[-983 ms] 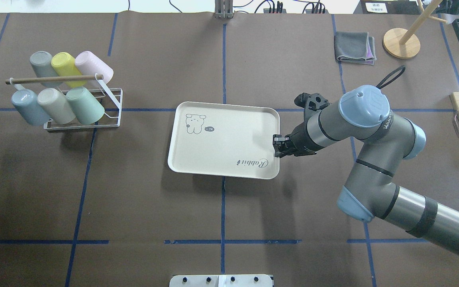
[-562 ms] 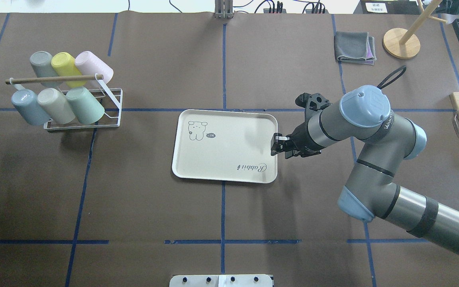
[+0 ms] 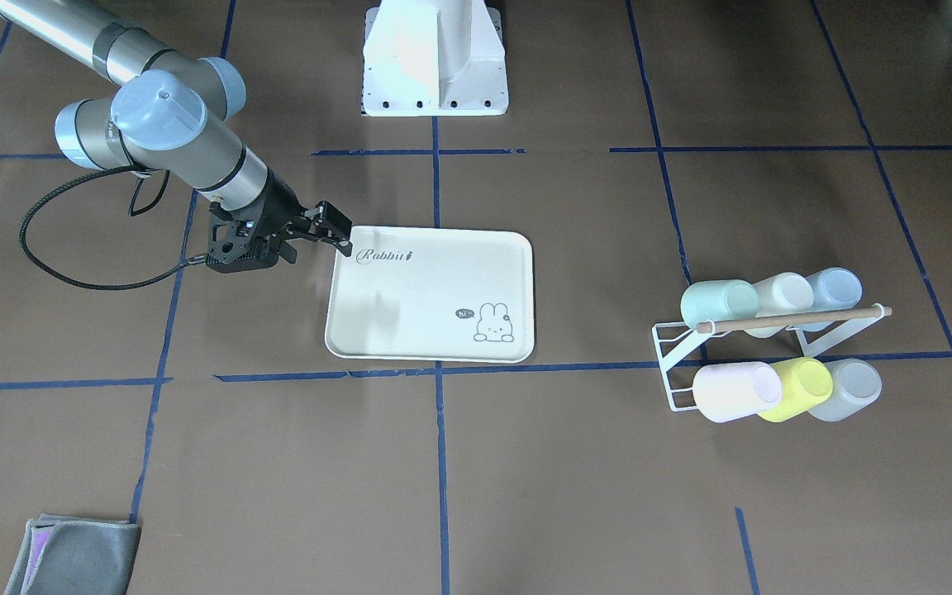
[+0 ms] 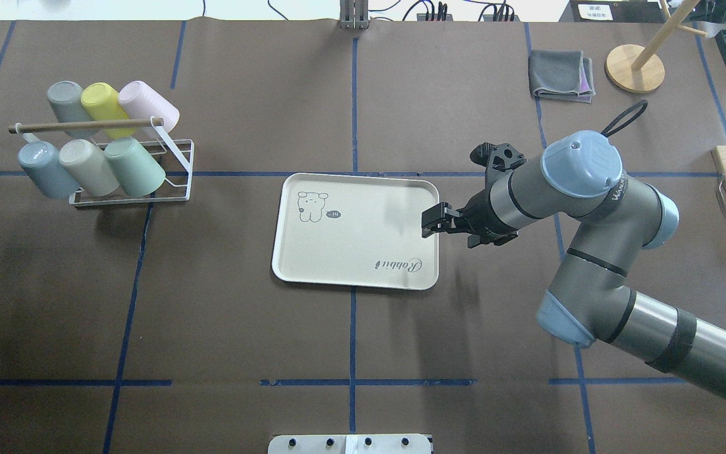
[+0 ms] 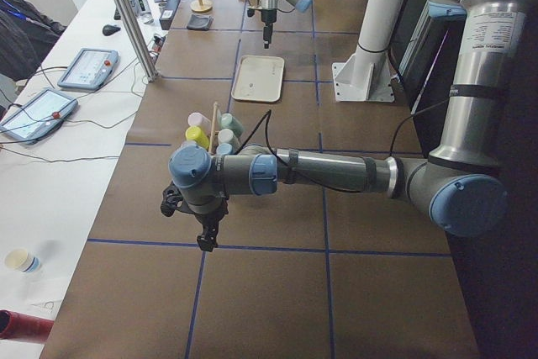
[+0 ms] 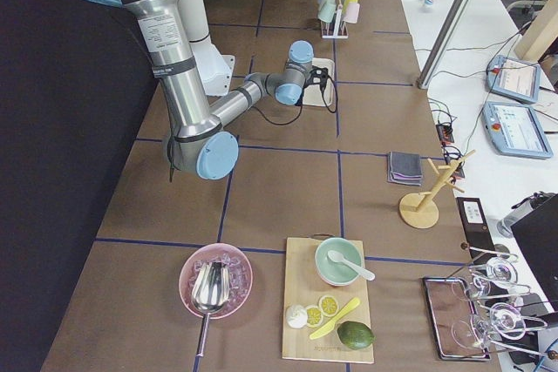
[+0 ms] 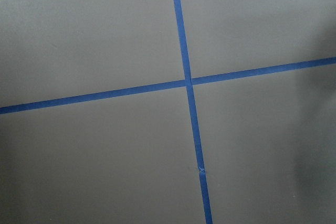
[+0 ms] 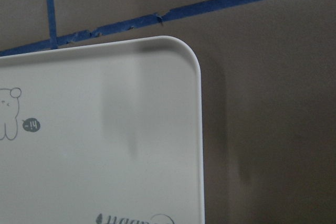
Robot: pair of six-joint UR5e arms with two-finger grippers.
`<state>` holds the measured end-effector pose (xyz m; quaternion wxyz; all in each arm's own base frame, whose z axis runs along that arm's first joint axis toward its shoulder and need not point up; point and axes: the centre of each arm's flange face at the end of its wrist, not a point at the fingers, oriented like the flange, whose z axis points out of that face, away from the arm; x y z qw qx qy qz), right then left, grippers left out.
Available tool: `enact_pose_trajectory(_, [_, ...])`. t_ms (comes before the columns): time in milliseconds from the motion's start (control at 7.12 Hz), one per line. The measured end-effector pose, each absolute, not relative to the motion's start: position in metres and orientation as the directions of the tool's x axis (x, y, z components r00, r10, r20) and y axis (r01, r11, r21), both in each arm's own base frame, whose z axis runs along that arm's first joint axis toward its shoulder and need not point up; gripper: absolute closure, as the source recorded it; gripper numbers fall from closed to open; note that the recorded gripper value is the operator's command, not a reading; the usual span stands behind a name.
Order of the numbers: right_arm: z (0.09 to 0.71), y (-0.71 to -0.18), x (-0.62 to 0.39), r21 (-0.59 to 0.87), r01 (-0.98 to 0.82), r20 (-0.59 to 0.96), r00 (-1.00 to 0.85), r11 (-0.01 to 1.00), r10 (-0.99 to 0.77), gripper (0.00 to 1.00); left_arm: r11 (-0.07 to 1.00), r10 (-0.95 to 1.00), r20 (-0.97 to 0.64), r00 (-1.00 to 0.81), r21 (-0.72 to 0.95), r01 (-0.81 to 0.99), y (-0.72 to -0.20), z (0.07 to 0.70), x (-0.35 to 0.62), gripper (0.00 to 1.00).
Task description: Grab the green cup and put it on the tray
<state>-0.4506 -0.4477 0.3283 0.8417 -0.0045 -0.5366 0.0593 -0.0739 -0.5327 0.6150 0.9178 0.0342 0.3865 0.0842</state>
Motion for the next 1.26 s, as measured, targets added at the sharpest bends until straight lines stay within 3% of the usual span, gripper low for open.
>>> enact_pose_trajectory(562, [0.300,-0.487,-0.363,-0.167,-0.178,0.852,0.470,0.970,0.232,0.00,0.935,0.326,-0.645,0.691,0.325,-0.138,-0.533,0.511,-0.071,0.00])
enact_pose_trajectory(843, [0.313,-0.507,-0.322,-0.146,-0.216,0.819,0.520,0.965,0.241,0.00,0.892,0.404,-0.576,0.711,0.420,-0.167,-0.525,0.461,-0.061,0.00])
enact_pose_trajectory(1264, [0.378,-0.519,-0.245,-0.016,-0.182,0.774,0.620,0.983,0.127,0.00,0.791,0.518,-0.288,0.805,0.520,-0.323,-0.510,0.398,-0.014,0.00])
